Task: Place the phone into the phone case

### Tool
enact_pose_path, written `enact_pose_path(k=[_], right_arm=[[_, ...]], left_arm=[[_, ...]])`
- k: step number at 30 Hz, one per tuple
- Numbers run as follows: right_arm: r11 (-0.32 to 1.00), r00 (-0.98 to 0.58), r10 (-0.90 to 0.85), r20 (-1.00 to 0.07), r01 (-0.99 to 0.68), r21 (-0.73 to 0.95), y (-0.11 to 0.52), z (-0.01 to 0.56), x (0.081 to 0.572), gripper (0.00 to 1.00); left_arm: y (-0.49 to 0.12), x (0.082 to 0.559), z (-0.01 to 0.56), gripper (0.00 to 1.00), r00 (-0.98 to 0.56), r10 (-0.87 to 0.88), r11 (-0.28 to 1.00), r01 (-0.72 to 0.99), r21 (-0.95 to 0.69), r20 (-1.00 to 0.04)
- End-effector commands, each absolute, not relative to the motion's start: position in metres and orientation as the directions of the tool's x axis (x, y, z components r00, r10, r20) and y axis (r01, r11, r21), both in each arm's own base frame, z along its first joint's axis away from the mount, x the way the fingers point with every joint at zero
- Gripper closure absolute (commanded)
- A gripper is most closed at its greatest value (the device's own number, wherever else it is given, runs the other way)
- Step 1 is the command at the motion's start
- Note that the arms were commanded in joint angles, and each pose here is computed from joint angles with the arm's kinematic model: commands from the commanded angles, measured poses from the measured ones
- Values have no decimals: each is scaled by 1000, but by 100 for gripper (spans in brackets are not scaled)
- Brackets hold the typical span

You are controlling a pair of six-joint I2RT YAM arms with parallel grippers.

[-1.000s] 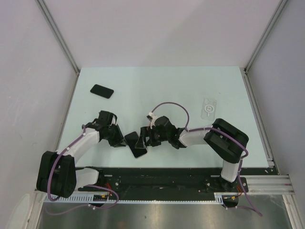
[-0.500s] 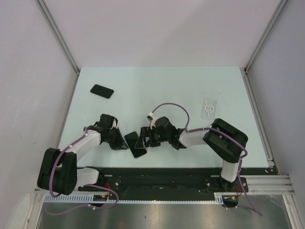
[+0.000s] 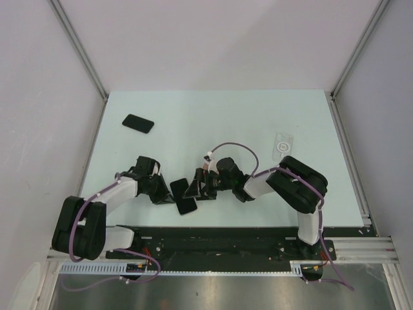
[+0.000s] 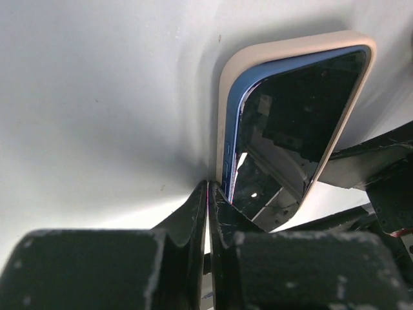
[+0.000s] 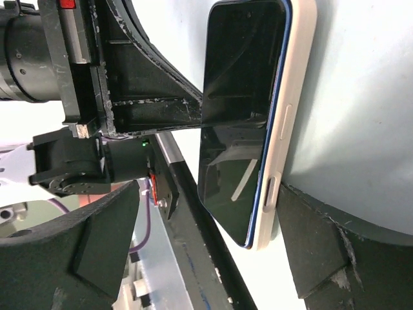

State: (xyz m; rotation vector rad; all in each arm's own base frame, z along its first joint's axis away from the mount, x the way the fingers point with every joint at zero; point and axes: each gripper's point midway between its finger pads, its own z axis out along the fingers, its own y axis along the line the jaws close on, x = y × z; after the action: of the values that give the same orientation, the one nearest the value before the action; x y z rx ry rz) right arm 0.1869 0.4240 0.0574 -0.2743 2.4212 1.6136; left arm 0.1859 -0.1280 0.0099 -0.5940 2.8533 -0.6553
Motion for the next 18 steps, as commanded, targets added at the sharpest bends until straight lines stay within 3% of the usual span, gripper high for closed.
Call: enact_pose_path(k=[1,5,10,13,14,17,18], right_arm=[[249,-966,-54,-254,-259,933,434,79,176,11],[207,-968,-43,-247,-251,946,436,88,179,13],[276,-971,-38,-237,-238,931,429,72,183,20],[293,-971,-37,-237,-237,926,427,67,184,30],[299,-971,-35,-237,-236,925,426,65,185,40],[313,-975,-37,-220,-221,924,424,59,184,53],[313,-975,-37,-219,-219,924,424,58,184,54]], left_arm=[[-134,177,1,91,-912,-407,816,-342,-466,-44],[-139,174,-1,91,-914,-406,802,-345,-488,-21],[-141,175,3,91,-915,-403,799,-335,-499,-31],[-141,174,5,91,-914,-405,796,-334,-505,-35],[-141,174,7,91,-914,-405,794,-333,-508,-34],[-143,174,13,91,-913,-405,788,-321,-525,-49],[-143,176,15,91,-913,-404,788,-316,-528,-57]])
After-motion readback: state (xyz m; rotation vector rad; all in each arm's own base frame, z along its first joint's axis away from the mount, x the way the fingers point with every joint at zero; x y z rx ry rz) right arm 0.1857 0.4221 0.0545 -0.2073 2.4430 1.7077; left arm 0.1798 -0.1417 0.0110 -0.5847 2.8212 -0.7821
